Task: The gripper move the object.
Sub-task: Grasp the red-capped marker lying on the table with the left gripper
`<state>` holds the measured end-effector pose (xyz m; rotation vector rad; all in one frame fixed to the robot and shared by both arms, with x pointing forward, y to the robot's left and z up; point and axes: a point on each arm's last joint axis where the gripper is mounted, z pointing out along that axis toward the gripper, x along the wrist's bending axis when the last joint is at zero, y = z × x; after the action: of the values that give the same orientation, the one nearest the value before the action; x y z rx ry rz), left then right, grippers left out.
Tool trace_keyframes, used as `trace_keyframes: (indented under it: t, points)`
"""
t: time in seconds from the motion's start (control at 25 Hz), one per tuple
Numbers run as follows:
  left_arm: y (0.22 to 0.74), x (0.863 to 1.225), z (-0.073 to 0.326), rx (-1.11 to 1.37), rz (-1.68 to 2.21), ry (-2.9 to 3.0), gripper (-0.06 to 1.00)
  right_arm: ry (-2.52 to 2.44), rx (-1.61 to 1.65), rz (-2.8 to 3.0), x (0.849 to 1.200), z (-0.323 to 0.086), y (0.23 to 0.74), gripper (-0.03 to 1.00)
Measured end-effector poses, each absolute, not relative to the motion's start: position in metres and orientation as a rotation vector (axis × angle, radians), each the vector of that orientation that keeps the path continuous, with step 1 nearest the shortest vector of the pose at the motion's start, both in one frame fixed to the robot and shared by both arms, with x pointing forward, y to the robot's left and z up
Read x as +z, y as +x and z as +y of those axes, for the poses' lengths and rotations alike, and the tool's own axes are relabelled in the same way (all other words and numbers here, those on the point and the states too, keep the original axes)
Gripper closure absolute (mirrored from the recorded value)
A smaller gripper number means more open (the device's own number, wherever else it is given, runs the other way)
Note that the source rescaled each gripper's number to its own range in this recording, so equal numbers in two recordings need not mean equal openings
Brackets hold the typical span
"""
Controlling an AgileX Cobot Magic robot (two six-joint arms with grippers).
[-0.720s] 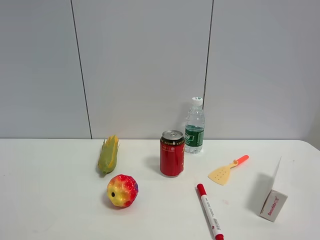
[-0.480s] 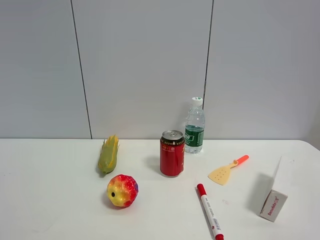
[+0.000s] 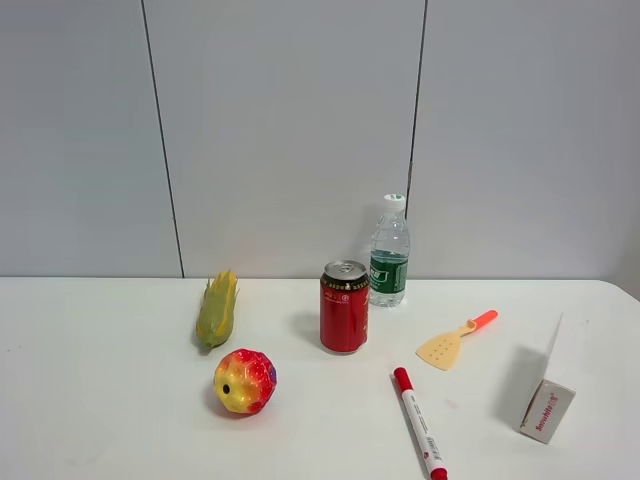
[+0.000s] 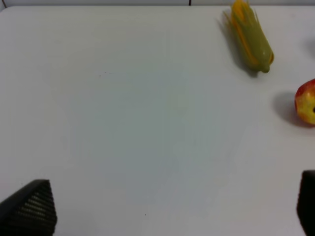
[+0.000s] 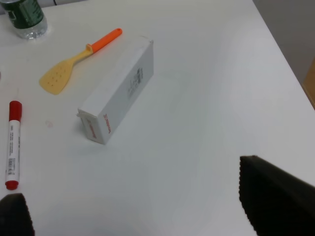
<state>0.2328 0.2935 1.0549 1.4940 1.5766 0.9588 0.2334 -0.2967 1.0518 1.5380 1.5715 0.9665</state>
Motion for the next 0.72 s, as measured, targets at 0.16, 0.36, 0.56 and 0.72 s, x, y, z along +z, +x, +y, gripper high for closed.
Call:
trace_keyframes:
  t: [0.16, 0.36, 0.56, 0.72]
  points:
    - [0.2328, 1.0549, 0.2935, 0.959, 1.577, 1.494, -0.06, 1.538, 0.967, 1.571, 1.0518, -0.2967, 0.2334, -0.03]
    - [0.2328, 1.0549, 0.2935, 0.959, 1.577, 1.494, -0.06, 1.538, 0.967, 1.571, 1.0518, -0.2967, 0.2334, -0.03]
    - [0.2328, 1.0549, 0.2935, 0.959, 1.577, 1.494, -0.06, 1.538, 0.967, 1.571, 1.0518, -0.2967, 0.2334, -0.03]
    - [0.2328, 1.0549, 0.2935, 0.959, 1.577, 1.494, -0.06, 1.538, 0.967, 1.571, 1.0518, -0.2967, 0.2334, -0.03]
